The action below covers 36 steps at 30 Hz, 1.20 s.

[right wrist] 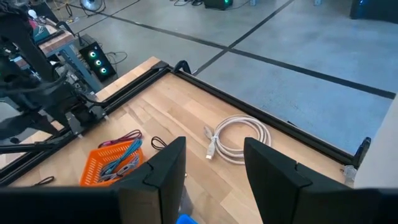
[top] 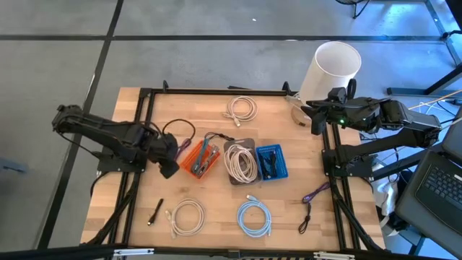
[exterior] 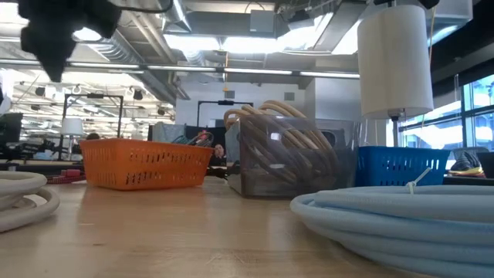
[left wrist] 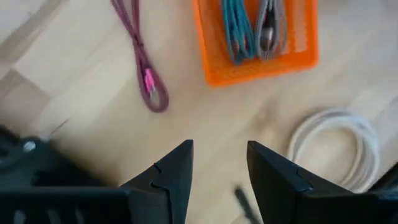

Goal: Pick & Place USB Port
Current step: Put the light brown HDMI cable into the black bin

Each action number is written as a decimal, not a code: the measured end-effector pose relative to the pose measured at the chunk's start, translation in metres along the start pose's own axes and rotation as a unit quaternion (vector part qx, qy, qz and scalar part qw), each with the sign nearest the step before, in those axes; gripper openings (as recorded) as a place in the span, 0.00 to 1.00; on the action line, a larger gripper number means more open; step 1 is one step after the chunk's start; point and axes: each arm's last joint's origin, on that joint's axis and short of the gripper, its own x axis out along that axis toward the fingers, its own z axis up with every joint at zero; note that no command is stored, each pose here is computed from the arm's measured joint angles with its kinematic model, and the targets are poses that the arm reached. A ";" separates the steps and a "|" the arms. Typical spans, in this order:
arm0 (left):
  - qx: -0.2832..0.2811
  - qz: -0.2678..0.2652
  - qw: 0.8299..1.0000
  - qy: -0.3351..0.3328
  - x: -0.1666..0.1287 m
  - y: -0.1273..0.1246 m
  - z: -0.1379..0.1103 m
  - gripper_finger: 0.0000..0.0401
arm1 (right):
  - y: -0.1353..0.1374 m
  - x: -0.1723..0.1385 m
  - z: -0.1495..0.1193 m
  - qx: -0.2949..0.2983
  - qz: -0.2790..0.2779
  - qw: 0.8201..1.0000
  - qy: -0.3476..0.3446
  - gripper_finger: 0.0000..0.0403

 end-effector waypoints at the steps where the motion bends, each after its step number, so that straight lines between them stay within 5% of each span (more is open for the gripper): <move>1: 0.016 -0.005 1.000 0.001 0.000 -0.002 -0.002 0.36 | 0.000 0.000 0.000 0.000 0.000 1.000 0.000 0.41; 7: 0.196 -0.063 0.979 -0.018 0.009 -0.034 -0.013 0.36 | 0.000 0.000 0.000 0.000 0.000 1.000 0.000 0.41; 13: 0.290 -0.049 0.956 0.002 0.042 -0.068 -0.023 0.36 | 0.000 0.000 0.000 -0.012 -0.002 1.000 -0.001 0.41; 22: 0.332 -0.108 0.937 0.024 0.100 -0.118 -0.036 0.36 | 0.000 0.000 0.000 -0.012 -0.002 1.000 0.000 0.41; 36: 0.361 0.001 0.932 0.018 0.154 -0.127 -0.060 0.36 | 0.000 0.000 0.000 -0.015 0.000 1.000 0.001 0.41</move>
